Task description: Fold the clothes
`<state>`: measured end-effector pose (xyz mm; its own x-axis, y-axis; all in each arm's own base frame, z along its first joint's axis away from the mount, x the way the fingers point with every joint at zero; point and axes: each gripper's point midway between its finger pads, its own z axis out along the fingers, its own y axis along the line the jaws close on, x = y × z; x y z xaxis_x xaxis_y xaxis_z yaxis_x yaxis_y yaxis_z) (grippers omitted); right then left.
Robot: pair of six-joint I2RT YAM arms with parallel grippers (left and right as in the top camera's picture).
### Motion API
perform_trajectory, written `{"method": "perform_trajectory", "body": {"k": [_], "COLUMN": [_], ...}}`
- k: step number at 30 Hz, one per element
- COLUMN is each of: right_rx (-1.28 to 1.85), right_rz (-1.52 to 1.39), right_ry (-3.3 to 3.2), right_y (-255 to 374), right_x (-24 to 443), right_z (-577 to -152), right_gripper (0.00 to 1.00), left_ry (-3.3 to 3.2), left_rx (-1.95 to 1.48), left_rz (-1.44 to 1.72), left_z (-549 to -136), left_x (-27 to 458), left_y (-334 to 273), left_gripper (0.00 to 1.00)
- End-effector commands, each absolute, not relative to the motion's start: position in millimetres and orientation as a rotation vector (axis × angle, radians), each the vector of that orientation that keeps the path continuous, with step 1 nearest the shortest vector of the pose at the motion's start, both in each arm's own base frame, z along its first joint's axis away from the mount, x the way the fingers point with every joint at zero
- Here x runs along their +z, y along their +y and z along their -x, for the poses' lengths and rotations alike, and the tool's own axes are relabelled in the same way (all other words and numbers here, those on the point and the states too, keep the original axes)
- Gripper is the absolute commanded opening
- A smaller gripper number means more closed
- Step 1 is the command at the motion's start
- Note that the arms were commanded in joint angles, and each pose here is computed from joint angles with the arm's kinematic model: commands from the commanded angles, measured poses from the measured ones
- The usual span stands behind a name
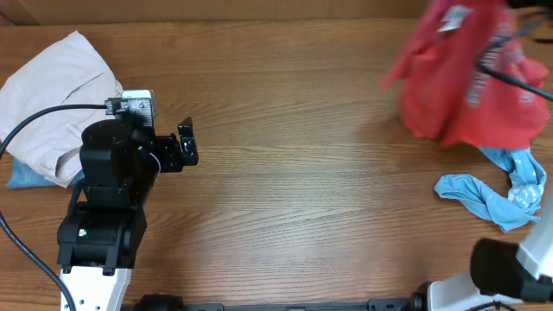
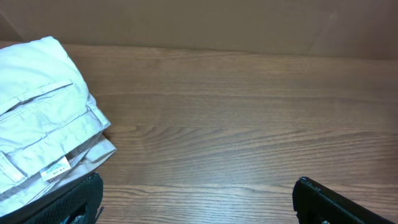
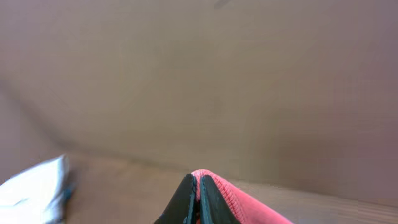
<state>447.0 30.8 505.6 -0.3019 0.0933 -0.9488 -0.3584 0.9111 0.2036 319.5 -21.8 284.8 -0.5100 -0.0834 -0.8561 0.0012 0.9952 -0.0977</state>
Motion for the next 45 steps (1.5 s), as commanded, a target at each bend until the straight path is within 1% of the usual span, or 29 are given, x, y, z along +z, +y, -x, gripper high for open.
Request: {"method": "perform_trajectory", "body": {"k": [1,6,11,17,22,27,28,29,31,33,34,35,39,43,45], "right_rx": [0.531,0.665,0.733,0.762,0.745,0.697,0.659,0.602,0.486,0.330,0.266,0.208,0.134,0.112,0.100], "right_rz": [0.370,0.497,0.622,0.742,0.771,0.747,0.721,0.678,0.583,0.407,0.317,0.230,0.080,-0.072,-0.129], "right_ry": [1.825,1.928,1.986,1.981,1.906,1.805,1.796,1.796,1.809,1.850,1.875,1.904,2.051,2.235,2.324], "right_y": [90,164,223,286,316,324,320,312,292,253,232,209,150,105,88], "right_x": [496,445,397,357,354,368,371,373,375,375,373,370,345,311,294], "right_z": [-451,-468,-481,-491,-502,-518,-525,-534,-551,-572,-579,-584,-581,-562,-550], "right_gripper": [0.04,0.04,0.04,0.04,0.04,0.04,0.10,0.22,0.22,0.24,0.54,0.63,0.64,0.66,0.70], "left_ry": [2.070,2.071,2.089,2.114,2.104,2.086,2.086,2.088,2.097,2.115,2.126,2.137,2.185,2.229,2.257], "left_rx": [-0.118,-0.118,-0.118,-0.114,-0.116,-0.124,-0.124,-0.125,-0.136,-0.168,-0.180,-0.185,-0.202,-0.226,-0.244], "left_rz": [0.074,0.074,0.074,0.075,0.074,0.070,0.070,0.069,0.062,0.044,0.034,0.029,-0.010,-0.069,-0.098], "left_z": [-322,-324,-330,-337,-344,-353,-355,-357,-360,-364,-366,-367,-374,-383,-387], "left_x": [298,297,291,282,282,284,283,281,277,271,267,264,246,226,214], "left_y": [-21,-21,-21,-22,-22,-24,-24,-25,-27,-33,-36,-38,-52,-74,-86], "left_gripper": [1.00,1.00,1.00,1.00,1.00,1.00,1.00,1.00,1.00,1.00,1.00,1.00,1.00,1.00,1.00]}}
